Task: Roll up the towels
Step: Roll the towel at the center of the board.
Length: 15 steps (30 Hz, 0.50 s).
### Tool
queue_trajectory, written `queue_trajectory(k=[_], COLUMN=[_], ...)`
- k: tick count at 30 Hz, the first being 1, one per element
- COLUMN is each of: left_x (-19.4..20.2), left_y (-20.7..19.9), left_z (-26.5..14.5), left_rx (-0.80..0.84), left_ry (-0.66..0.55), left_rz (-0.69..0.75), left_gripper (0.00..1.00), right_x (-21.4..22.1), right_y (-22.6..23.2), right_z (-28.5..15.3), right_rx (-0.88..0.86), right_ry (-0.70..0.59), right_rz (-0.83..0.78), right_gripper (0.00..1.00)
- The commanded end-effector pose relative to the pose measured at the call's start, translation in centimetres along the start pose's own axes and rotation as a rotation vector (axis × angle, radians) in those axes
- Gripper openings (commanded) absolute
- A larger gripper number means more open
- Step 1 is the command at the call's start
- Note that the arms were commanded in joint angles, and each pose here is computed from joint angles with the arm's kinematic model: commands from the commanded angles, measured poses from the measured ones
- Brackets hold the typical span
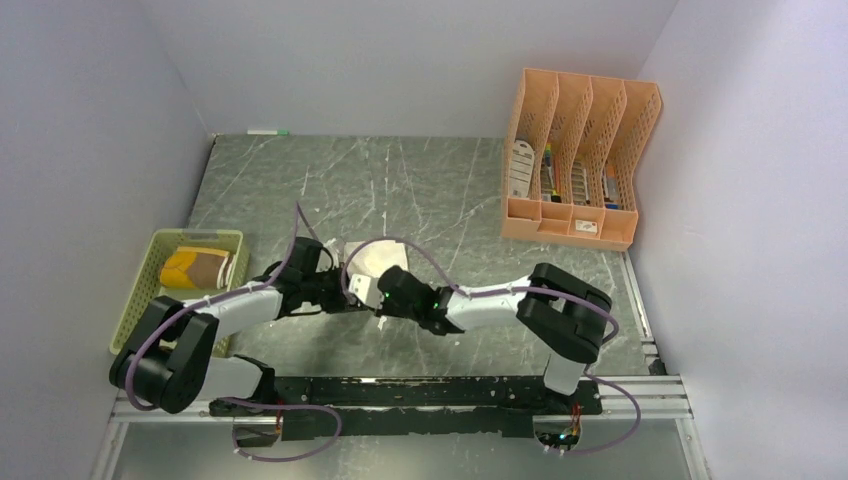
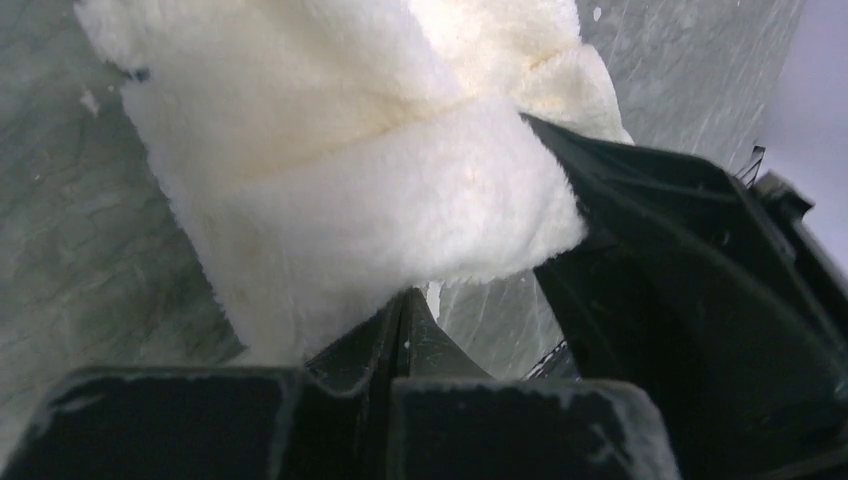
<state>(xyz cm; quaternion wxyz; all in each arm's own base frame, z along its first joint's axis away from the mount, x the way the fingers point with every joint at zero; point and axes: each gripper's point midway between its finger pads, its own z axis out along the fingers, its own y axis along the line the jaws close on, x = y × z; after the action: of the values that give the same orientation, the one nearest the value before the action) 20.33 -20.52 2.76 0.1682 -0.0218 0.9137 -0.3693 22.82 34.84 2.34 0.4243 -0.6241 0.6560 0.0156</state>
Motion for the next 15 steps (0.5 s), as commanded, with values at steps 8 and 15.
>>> queue_trajectory(k=[8,15], left_x=[-4.4,-4.8], left_y=[-6.4,-7.3], left_z=[-5.9,-7.9], left_rx=[0.102,0.07], left_ry=[-0.134,-0.123], left_rz=[0.213,0.296], left_gripper=[0.07,0.07], right_x=[-3.6,-3.8], right_y=[1.5,3.3], right_z=[-2.3,-3.7], right_rx=[-0.732,-1.025], right_ry=[-0.067,-0.037], right_rz=[0.406,0.535], right_gripper=[0.23,0.24])
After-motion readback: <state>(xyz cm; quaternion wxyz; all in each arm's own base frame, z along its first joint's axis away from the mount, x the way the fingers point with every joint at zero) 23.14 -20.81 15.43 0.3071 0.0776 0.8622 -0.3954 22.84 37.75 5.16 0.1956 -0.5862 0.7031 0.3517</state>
